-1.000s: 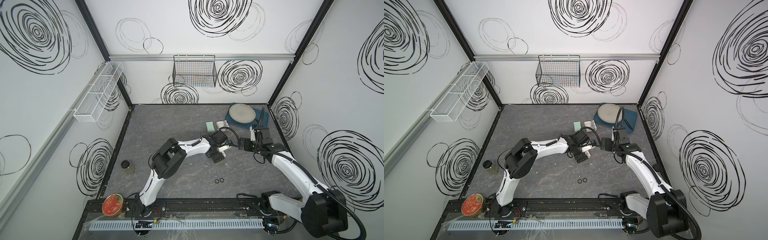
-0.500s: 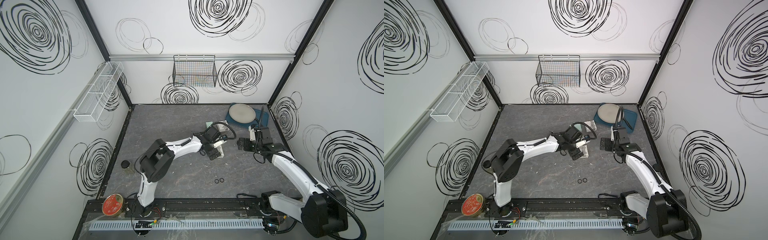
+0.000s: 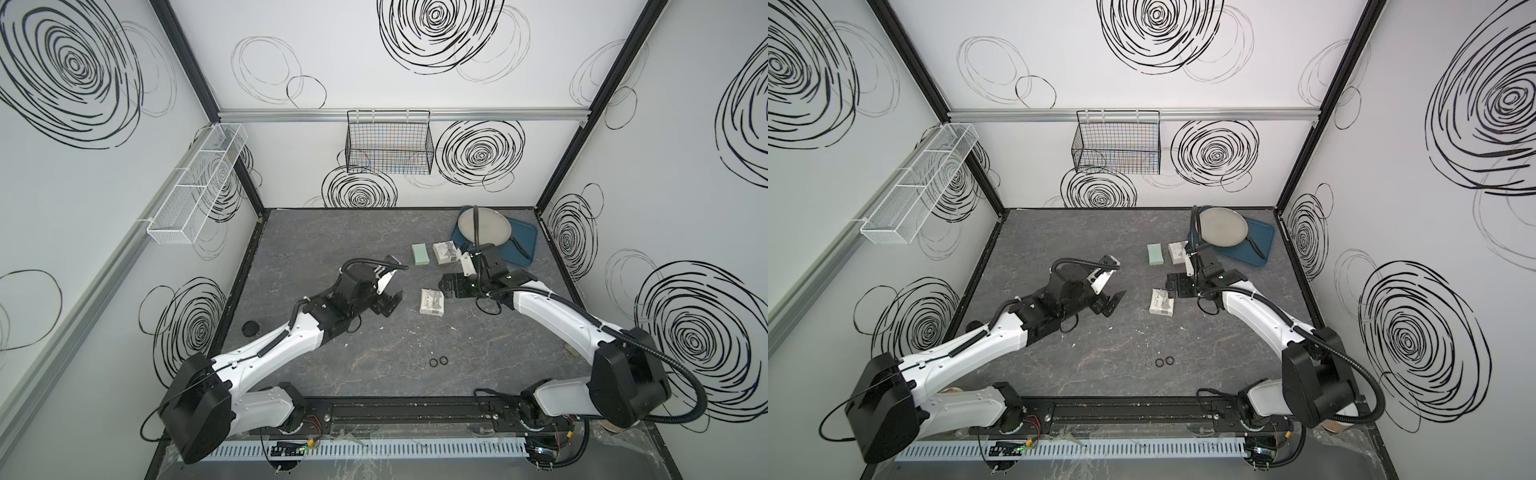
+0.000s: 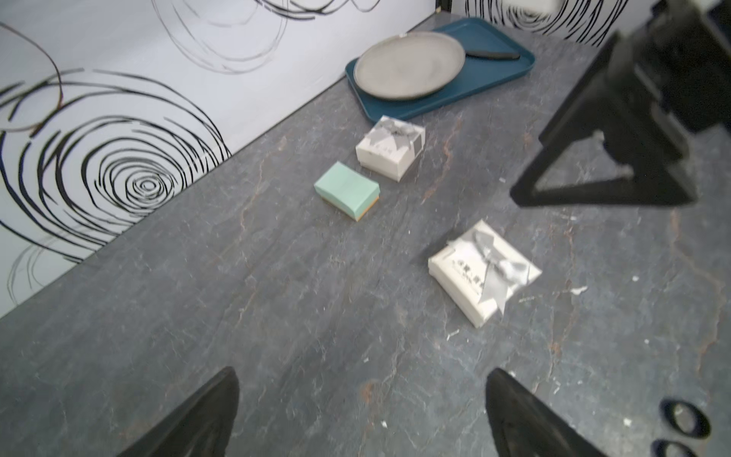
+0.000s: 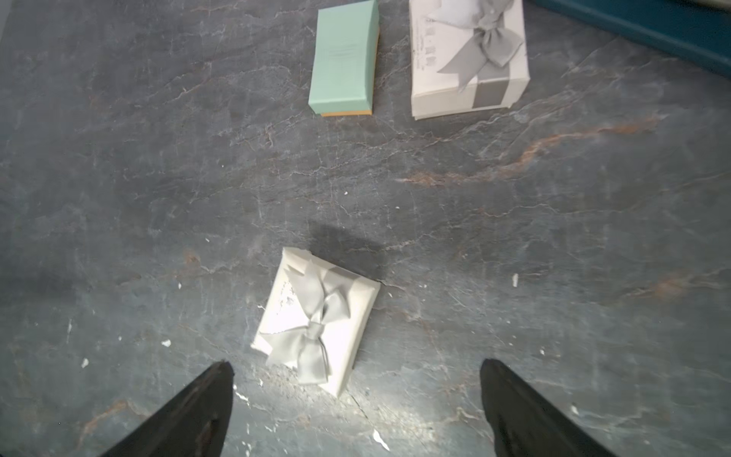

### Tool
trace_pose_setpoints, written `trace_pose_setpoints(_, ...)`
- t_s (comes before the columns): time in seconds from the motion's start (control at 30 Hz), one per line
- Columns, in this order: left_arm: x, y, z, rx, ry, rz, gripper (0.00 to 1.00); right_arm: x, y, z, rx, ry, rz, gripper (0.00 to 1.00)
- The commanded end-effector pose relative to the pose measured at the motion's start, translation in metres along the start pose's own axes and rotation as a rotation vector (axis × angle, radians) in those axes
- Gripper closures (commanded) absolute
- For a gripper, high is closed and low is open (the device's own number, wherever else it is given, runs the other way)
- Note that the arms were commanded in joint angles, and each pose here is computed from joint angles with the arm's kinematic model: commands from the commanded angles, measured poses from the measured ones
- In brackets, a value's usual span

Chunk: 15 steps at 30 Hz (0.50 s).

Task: Take the rings out of the lift-off lid box
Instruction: Move the jewelry box to the center of the board, then pick up the jewelry box from the center of the board.

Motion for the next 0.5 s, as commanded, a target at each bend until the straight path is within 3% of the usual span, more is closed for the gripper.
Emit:
trace_pose_setpoints(0.0,0.010,0.004,0.007,0.073,-0.100,-0.025,0.00,-0.004,0.000,0.000,-0.149,-0.003,0.050,0.00)
trace_pose_setpoints(0.27,0.027,-0.015,0.031,0.056,-0.214,0.093,0.00,-0.028,0.022,0.017,-0.215,0.058,0.081,0.00)
trace_pose_setpoints(0.47,0.020,-0.025,0.043,0.038,-0.204,0.152,0.00,-0.047,0.035,0.023,-0.219,0.115,0.097,0.00)
Point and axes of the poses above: each gripper's point midway between its finger pads, its own x axis back along the fingers, its own y axis along the line the jaws close on, z = x × y, the point moved 1 cm from there along x, back along the fingers, and after that the axes turned 11 degrees about x, right-handed, at the moved point
